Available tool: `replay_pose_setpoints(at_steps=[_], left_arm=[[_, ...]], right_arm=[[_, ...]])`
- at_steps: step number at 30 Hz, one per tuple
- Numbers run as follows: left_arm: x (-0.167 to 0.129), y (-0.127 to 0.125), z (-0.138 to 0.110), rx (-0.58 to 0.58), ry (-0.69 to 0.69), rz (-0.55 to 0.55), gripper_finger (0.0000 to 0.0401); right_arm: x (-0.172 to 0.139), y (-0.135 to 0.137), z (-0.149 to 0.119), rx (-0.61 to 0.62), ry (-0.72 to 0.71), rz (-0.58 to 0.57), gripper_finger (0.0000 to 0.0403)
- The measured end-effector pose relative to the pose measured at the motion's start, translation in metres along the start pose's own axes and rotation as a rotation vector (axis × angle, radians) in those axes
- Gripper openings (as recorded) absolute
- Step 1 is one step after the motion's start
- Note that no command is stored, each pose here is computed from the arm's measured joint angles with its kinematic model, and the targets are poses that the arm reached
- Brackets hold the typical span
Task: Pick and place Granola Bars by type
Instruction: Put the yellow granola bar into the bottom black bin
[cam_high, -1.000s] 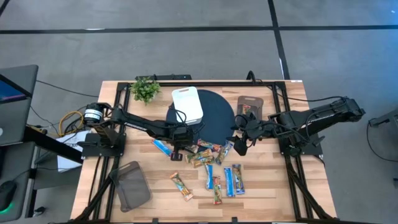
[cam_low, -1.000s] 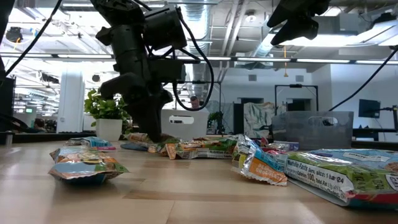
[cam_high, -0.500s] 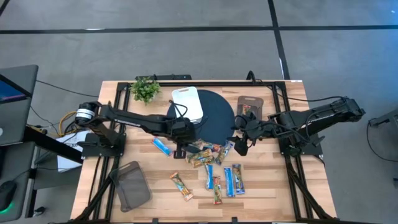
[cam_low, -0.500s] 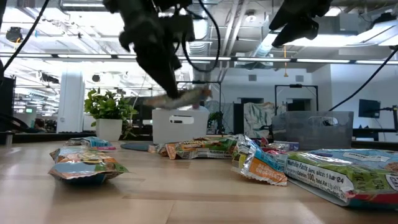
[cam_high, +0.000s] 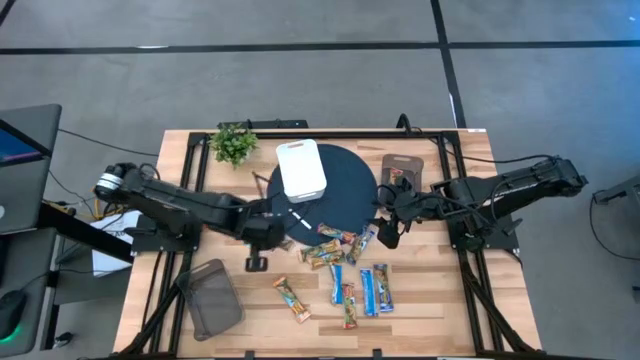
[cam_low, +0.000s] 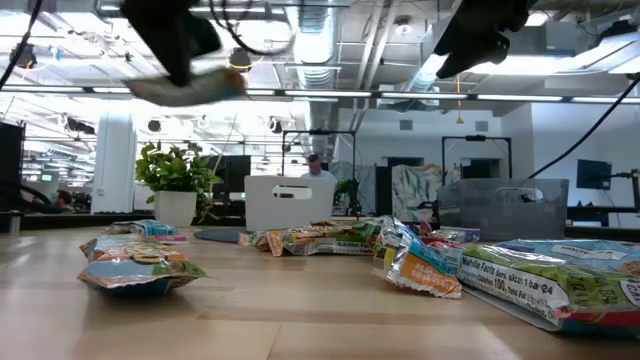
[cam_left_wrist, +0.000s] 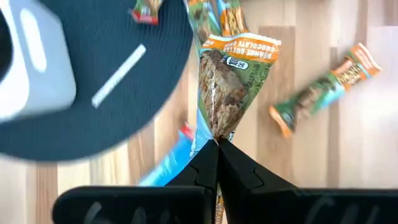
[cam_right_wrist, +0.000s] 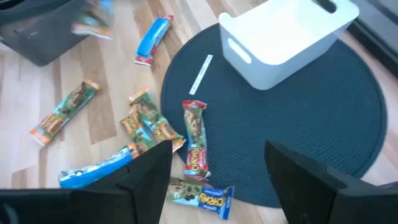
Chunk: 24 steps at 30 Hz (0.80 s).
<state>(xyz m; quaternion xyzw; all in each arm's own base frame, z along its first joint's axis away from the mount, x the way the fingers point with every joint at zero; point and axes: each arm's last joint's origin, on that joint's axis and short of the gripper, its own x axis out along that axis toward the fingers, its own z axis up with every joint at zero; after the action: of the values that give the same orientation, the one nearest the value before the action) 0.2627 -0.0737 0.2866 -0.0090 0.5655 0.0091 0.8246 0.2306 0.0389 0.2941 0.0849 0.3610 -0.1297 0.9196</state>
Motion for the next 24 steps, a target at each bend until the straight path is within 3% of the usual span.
replay_pose_setpoints(at_steps=[8, 16, 24], left_arm=[[-0.028, -0.048, -0.041, -0.116, 0.047, 0.003, 0.0], [-0.042, -0.096, -0.084, -0.092, 0.153, -0.09, 0.0], [-0.042, -0.112, -0.111, -0.026, 0.239, -0.052, 0.0]], right_arm=[[0.004, -0.013, 0.006, 0.021, -0.019, -0.04, 0.0248], [0.006, -0.02, 0.011, 0.013, -0.039, -0.055, 0.0248], [0.007, -0.025, 0.019, 0.039, -0.096, -0.057, 0.0248]])
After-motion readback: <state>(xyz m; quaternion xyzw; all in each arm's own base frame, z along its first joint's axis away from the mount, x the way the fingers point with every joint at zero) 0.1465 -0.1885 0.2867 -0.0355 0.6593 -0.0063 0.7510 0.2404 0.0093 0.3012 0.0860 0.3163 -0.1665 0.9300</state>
